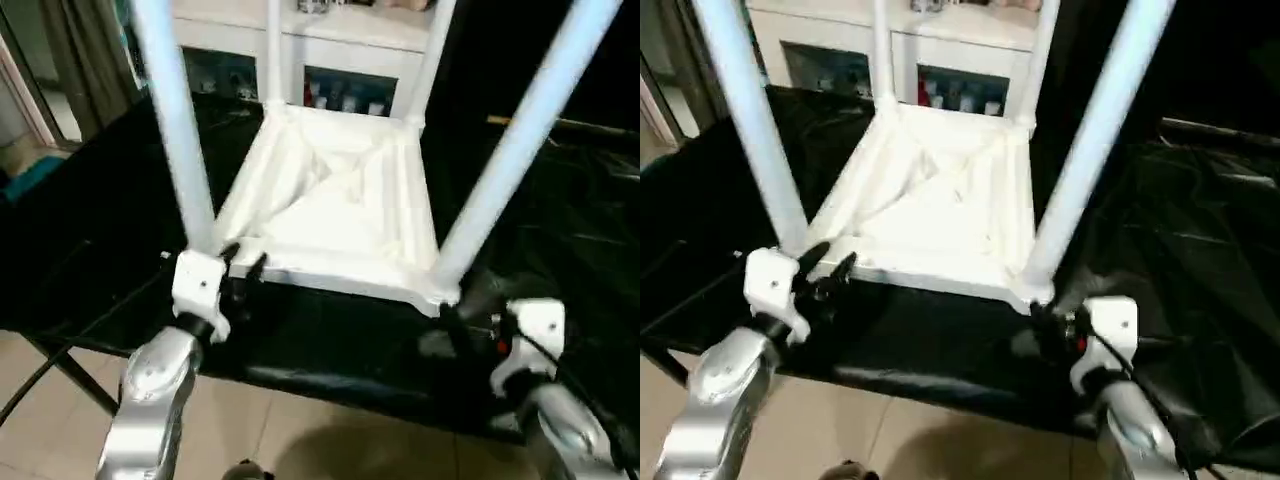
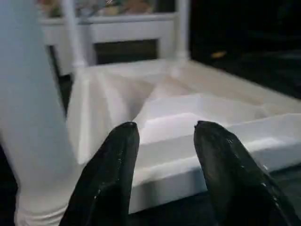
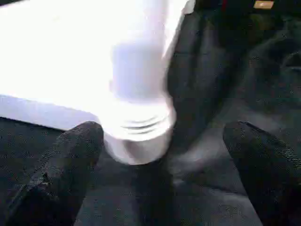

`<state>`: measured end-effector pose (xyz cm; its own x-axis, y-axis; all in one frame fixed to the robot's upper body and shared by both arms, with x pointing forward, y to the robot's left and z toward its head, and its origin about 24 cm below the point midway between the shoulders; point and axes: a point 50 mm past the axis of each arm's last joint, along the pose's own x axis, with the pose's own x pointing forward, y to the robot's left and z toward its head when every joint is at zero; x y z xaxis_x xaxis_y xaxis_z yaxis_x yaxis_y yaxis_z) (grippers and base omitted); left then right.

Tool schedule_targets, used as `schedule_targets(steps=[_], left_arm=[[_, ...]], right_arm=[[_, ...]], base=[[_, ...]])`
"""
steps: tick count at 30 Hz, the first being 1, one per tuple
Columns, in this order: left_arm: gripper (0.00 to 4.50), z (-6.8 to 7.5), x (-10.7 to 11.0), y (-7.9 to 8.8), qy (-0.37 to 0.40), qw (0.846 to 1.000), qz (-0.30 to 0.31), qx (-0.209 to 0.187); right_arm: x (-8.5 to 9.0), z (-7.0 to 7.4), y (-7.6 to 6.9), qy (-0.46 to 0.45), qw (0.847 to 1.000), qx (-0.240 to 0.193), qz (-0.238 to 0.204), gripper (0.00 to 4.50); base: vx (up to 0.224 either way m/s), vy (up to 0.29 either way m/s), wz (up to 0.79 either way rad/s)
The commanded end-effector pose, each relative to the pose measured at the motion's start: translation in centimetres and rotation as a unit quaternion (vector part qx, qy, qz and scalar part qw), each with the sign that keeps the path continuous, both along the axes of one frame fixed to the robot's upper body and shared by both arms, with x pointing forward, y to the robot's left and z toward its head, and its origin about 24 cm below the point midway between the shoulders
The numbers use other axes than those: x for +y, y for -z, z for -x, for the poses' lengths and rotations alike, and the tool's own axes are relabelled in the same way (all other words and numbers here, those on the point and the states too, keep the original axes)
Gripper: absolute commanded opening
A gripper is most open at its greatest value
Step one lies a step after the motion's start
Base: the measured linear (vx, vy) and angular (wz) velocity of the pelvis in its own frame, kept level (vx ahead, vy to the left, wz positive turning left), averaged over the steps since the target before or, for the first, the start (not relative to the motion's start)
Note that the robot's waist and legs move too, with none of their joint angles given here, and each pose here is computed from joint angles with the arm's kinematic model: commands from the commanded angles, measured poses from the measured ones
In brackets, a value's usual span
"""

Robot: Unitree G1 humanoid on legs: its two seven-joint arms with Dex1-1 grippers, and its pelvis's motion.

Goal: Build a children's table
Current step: Flip table

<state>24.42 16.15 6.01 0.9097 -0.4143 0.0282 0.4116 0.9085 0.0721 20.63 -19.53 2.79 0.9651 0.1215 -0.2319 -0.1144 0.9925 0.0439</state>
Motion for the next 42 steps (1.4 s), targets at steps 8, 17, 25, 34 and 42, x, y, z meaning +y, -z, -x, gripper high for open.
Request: schedule_targets(steps=[8,17,25,34,42], left_arm=[[2.87,4.4,3.8,-0.9,0.013,0.999,0.027,0.025],[3.52,1.6,5.7,-1.3,-0.100,0.995,-0.012,0.021],[4.17,-3.5,2.9,-0.6,-0.103,0.993,-0.037,0.039],[4.45,-7.5,0.9,-2.4,-0.096,0.995,-0.029,0.012],[4.45,-7.1,1.9,-2.6,-0.180,0.983,-0.025,-0.016]], right_arm=[[1.3,1.7,-2.0,-0.166,0.982,-0.044,-0.074,4.50],[1.8,0.3,-2.7,-0.194,0.975,-0.067,-0.091,4.50],[3.3,-2.2,-2.8,-0.197,0.973,-0.080,-0.088,4.50],[3.2,-3.1,-2.9,-0.168,0.979,-0.087,-0.069,4.50],[2.2,-4.0,-2.4,-0.075,0.995,-0.072,-0.004,4.50]], base=[[-0.002,0.178,0.03],[-0.103,0.033,-0.12],[-0.040,-0.018,0.10],[-0.061,-0.007,-0.02],[0.000,0.000,0.00]])
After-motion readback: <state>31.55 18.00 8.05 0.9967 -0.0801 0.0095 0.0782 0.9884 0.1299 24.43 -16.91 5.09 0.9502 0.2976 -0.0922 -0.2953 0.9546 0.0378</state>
